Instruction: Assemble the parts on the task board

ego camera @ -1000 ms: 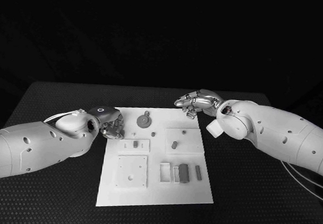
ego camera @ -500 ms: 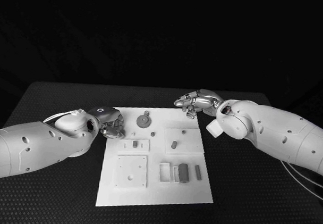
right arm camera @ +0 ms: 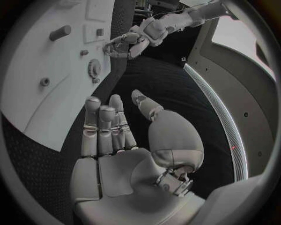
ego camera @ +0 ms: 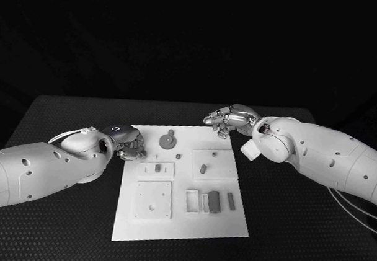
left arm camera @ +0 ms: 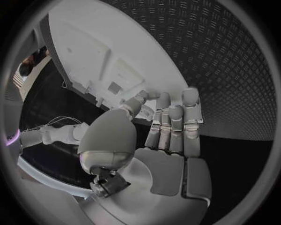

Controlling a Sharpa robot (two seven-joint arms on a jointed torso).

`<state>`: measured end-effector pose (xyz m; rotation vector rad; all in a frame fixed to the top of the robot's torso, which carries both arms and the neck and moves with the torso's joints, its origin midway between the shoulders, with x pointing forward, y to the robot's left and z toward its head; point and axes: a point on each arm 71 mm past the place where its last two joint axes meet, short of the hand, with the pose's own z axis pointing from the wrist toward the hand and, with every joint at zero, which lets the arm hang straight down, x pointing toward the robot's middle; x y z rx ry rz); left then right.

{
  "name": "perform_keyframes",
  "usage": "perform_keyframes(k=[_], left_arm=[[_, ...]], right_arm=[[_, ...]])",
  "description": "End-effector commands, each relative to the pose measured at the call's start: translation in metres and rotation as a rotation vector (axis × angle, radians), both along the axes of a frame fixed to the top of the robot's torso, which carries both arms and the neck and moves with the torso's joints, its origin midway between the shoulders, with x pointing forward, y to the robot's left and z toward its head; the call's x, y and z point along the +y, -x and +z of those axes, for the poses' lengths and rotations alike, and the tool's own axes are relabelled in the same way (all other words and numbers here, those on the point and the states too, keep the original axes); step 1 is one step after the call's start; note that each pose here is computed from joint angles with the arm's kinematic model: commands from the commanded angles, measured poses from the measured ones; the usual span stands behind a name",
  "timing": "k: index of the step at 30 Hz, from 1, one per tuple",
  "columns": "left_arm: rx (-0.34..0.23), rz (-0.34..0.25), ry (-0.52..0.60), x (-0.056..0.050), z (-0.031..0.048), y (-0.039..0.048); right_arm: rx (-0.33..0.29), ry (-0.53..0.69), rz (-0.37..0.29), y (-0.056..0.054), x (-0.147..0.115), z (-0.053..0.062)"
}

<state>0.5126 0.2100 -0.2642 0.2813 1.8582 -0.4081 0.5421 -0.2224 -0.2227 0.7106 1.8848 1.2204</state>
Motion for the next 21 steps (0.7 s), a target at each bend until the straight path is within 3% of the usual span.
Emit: perform_keyframes(k=[1, 21], left_arm=[[0.059, -0.009, 0.0, -0.0004, -0.0064, 0.0041], [0.069, 0.005, 0.02, 0.005, -0.0034, 0.0055]], right_arm=[[0.0, -0.009, 0.009, 0.0005, 0.0008, 0.0001], [0.0, -0.01, 0.009, 0.0006, 0.0012, 0.0]])
